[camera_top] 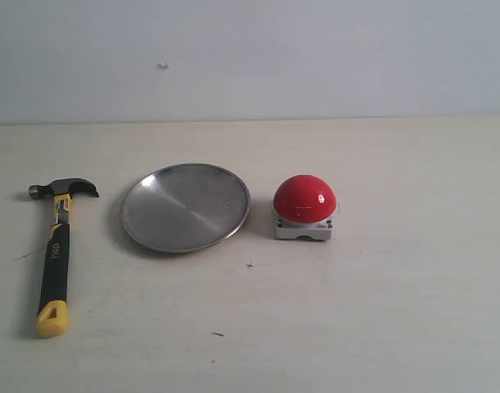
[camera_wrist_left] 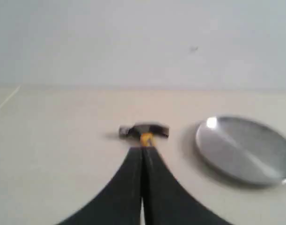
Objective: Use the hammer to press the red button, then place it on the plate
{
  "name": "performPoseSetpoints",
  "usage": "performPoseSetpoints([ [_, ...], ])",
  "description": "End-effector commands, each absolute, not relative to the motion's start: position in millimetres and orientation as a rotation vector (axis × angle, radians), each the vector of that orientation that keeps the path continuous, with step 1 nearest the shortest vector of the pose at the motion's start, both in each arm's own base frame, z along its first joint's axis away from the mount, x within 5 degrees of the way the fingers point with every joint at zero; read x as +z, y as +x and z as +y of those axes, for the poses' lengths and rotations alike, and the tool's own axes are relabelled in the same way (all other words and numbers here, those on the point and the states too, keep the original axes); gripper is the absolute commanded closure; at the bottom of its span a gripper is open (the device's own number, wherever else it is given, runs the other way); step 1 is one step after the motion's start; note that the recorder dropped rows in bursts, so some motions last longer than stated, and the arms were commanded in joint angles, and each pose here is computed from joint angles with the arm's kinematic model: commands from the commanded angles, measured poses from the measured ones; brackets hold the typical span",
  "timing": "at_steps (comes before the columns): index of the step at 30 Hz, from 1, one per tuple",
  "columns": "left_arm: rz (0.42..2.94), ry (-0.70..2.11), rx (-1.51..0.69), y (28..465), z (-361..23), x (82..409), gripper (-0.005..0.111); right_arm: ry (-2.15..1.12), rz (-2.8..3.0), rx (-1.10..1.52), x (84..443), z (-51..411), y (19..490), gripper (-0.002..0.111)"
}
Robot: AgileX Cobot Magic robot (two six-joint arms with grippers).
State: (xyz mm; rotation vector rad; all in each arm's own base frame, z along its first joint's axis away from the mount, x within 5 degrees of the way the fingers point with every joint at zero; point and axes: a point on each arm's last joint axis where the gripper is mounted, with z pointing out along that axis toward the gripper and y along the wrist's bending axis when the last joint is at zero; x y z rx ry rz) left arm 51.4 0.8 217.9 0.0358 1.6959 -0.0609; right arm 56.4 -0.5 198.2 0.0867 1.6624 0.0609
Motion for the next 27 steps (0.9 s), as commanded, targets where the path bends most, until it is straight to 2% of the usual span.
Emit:
performPoseSetpoints([
  [1,1.327,0.106,-0.176,47.8,-9.7,249.8,0.107,0.083,1.66,0.047,197.0,-0.9,56.1,0.108],
  [8,0.891,0.111,-0.432,27.3,-18.2,285.3,0.107,0.083,1.66,0.047,197.0,-0.9,56.1,0.108],
  [12,0.751,0.107,-0.483,18.1,-17.5,295.1,0.107,0.083,1.66,0.047,197.0,-0.9,56.1,0.108],
  [14,0.74,-0.001,-0.524,18.4,-9.9,301.9,0.107,0.083,1.66,0.047,197.0,-0.9,56.1,0.108],
  [17,0.847,-0.239,-0.5,36.3,5.9,312.7,0.107,0.083,1.66,0.047,197.0,-0.9,56.1,0.108],
  [21,1.08,-0.427,-0.326,81.7,15.9,331.9,0.107,0.083,1.66,0.047,197.0,-0.9,56.1,0.108],
  [24,1.36,-0.366,-0.241,137.1,2.6,340.2,0.107,0.083,1.66,0.047,197.0,-0.9,56.1,0.108],
  [27,1.643,-0.189,-0.209,196.7,-19.4,336.5,0.107,0.083,1.66,0.047,197.0,-0.9,56.1,0.108],
])
